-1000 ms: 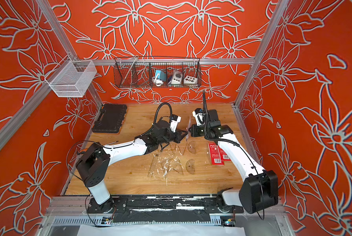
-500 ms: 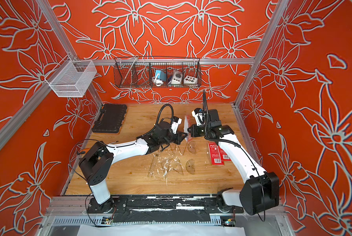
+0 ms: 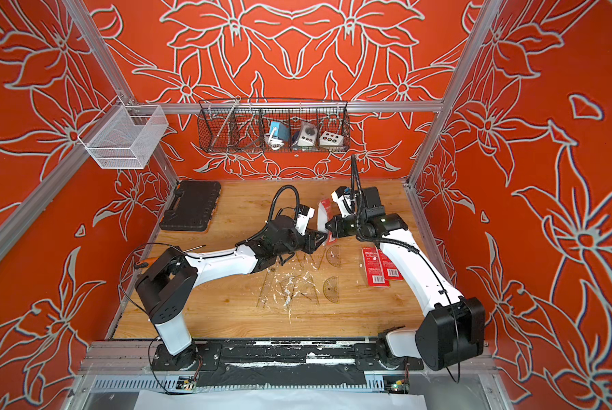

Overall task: Open the ruler set and take out the ruler
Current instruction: Take out the ruler from the ruler set bag, then place the ruler at the center of the board.

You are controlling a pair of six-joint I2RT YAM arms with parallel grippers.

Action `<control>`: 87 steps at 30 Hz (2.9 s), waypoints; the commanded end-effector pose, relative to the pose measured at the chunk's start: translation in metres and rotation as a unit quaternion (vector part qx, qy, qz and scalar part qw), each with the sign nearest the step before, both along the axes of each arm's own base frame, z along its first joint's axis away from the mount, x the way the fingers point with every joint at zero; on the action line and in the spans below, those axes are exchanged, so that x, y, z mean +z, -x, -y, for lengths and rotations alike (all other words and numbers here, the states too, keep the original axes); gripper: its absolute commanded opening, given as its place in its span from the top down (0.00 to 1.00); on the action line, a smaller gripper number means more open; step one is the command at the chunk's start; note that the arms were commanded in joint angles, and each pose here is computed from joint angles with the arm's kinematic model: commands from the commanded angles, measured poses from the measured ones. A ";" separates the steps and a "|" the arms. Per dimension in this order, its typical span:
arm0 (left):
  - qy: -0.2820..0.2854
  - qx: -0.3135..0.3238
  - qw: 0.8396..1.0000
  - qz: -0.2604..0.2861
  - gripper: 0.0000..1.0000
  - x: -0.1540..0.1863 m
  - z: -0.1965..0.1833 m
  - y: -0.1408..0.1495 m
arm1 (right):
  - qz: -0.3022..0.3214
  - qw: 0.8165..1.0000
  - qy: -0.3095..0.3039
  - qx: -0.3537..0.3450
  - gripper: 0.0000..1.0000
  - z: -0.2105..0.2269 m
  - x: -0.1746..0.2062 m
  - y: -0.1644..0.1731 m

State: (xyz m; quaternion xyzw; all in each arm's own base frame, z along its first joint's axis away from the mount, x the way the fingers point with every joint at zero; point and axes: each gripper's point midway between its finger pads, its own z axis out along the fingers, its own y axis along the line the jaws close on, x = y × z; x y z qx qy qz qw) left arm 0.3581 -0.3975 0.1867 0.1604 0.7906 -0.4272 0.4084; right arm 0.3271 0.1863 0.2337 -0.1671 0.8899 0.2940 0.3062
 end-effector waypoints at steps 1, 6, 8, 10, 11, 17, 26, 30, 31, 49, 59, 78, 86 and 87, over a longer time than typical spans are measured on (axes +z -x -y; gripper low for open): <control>0.018 0.006 1.000 0.017 0.71 0.017 -0.002 0.000 | 0.020 1.000 -0.011 0.014 1.00 -0.003 0.018 -0.003; 0.019 0.028 0.999 0.014 0.71 0.018 0.000 -0.012 | 0.016 0.999 -0.025 0.020 1.00 -0.008 0.019 -0.002; 0.023 0.033 0.999 0.013 0.72 0.019 0.002 -0.017 | 0.015 0.999 -0.026 0.020 1.00 -0.008 0.017 -0.001; 0.027 0.034 0.999 0.011 0.73 0.019 0.006 -0.020 | 0.013 0.999 -0.024 0.020 1.00 -0.007 0.015 0.001; 0.030 0.034 0.999 0.009 0.73 0.019 0.007 -0.021 | 0.013 0.999 -0.023 0.020 1.00 -0.006 0.014 0.001; 0.024 0.034 0.999 -0.004 0.90 0.008 0.012 -0.025 | 0.012 1.000 -0.012 0.013 1.00 -0.002 0.010 0.004; 0.024 0.033 0.999 0.001 1.00 0.016 0.007 -0.020 | 0.014 1.000 0.021 -0.012 1.00 0.010 -0.002 -0.003; 0.026 0.029 0.999 0.016 1.00 0.036 0.005 -0.017 | 0.009 0.998 0.051 -0.030 1.00 0.018 -0.019 -0.011; 0.024 0.029 0.999 0.019 1.00 0.040 0.004 -0.017 | 0.006 0.998 0.058 -0.035 1.00 0.020 -0.023 -0.013; 0.015 0.018 0.999 0.026 1.00 0.073 -0.044 -0.025 | 0.020 0.986 0.130 -0.098 1.00 0.054 -0.037 -0.036; 0.050 -0.020 0.997 -0.057 1.00 0.012 -0.053 -0.084 | 0.030 0.986 0.132 -0.102 1.00 0.061 -0.026 -0.031; 0.115 -0.051 0.966 -0.226 1.00 -0.100 -0.058 -0.160 | 0.039 0.984 0.143 -0.098 1.00 0.070 -0.018 -0.029; 0.086 -0.053 0.960 -0.260 0.98 -0.126 -0.056 -0.164 | 0.041 0.984 0.138 -0.106 1.00 0.075 -0.016 -0.025; 0.081 -0.048 0.960 -0.262 0.97 -0.130 -0.057 -0.164 | 0.043 0.984 0.138 -0.106 1.00 0.076 -0.015 -0.025</control>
